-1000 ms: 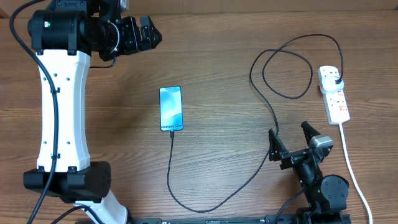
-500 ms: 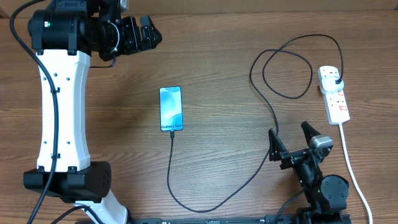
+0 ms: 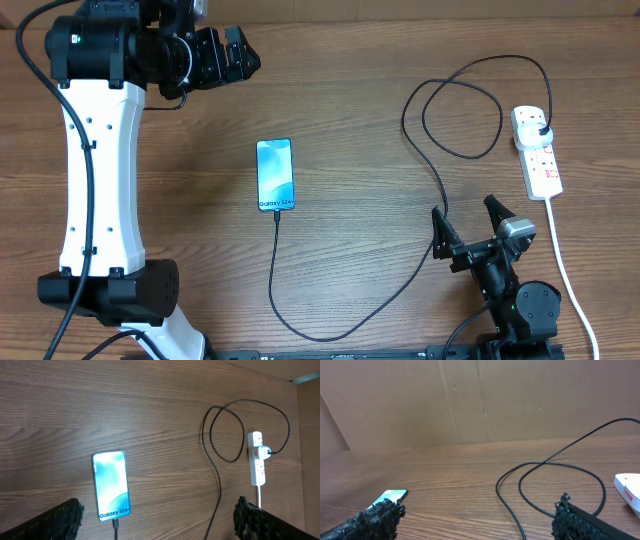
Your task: Plug charger to phone and switch on socket
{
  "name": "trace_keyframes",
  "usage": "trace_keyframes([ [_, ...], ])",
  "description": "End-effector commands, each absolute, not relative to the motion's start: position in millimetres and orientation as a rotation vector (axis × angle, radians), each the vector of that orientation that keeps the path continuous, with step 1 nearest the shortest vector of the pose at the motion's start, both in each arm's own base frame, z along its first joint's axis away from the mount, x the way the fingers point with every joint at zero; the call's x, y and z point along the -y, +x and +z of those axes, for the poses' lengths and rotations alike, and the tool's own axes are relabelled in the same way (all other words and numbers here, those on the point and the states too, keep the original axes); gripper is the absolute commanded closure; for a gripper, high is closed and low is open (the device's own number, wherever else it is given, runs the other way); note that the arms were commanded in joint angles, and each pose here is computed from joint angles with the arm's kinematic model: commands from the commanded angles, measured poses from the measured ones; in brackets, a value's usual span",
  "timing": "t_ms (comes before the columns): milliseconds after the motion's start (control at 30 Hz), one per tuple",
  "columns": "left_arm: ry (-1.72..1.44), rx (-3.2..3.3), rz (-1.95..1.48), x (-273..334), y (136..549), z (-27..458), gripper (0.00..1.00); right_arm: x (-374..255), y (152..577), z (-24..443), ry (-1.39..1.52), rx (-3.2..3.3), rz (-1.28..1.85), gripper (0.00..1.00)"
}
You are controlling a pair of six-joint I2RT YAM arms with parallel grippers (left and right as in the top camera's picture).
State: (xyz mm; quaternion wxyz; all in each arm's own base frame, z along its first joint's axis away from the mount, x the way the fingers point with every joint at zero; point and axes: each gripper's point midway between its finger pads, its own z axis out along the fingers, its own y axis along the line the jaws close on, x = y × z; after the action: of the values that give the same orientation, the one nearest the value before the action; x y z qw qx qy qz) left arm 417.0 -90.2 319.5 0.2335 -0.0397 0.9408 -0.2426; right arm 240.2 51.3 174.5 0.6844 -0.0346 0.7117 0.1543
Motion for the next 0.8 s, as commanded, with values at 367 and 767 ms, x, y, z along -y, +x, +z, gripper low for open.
trace_keyframes([
  [367, -0.125, -2.502, -0.478, 65, 391, 300, 0.00, -51, 240, 174, -0.078, -1.586, 0.339, 0.00],
  [767, 0.042, -2.207, -0.289, 45, 309, 254, 0.00, -51, 240, 174, -0.078, -1.586, 0.339, 0.00],
])
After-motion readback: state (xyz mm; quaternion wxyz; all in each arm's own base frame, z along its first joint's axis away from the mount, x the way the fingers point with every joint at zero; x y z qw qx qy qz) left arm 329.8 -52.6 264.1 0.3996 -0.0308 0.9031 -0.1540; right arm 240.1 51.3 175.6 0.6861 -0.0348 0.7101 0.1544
